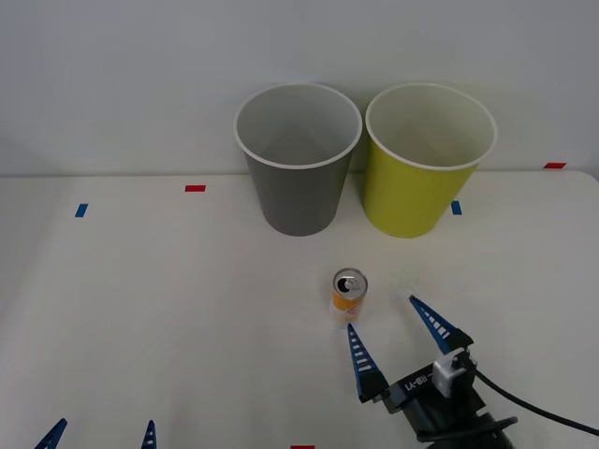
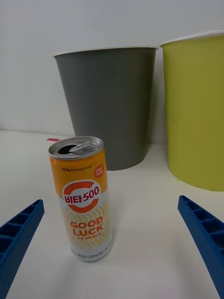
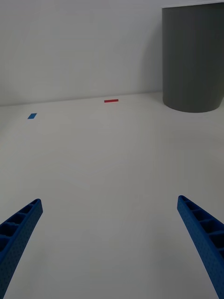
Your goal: Put cans in the gray bin and PET bottles in the light green bin.
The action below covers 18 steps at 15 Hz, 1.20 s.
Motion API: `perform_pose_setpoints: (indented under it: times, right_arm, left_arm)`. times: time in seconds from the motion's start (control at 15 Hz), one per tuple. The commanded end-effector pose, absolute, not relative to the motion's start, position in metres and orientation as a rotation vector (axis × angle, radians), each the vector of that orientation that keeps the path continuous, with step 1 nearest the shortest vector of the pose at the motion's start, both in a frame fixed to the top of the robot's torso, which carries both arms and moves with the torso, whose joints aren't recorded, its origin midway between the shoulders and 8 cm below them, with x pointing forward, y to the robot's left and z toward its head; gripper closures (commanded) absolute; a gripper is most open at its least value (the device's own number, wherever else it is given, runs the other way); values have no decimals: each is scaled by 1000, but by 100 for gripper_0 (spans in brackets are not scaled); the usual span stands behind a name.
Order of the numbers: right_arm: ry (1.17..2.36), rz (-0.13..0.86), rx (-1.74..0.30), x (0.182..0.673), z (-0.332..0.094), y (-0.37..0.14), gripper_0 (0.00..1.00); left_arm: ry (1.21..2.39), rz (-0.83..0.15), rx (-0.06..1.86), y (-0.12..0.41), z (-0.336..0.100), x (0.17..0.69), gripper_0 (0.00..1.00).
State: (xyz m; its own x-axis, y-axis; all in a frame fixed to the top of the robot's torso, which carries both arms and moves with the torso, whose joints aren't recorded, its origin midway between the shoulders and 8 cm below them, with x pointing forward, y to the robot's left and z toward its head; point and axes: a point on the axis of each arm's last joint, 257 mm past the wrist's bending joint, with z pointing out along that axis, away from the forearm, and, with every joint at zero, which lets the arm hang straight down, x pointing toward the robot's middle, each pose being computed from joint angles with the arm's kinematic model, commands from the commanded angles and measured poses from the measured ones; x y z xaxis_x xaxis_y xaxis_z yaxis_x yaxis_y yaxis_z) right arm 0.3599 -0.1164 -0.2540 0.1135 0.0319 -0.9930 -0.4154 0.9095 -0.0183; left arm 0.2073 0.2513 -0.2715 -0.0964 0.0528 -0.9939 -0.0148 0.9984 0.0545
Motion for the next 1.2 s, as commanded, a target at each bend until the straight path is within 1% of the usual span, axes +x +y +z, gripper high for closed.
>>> perform_pose_setpoints:
  times: [0.07,0.4,0.73,1.2]
  right_arm:
    - [1431,347,-348,371,-252,-102,0]
    - [1433,354,-372,384,-247,-83,0]
    - [1465,339,-400,399,-248,-69,0]
    - [1498,326,-400,409,-253,-74,0]
  left_arm:
    - [1666,57,29,251,-271,207,0]
    - [1666,57,29,251,-271,207,0]
    - [1666,57,29,251,-271,207,0]
    - [1666,57,29,251,-271,207,0]
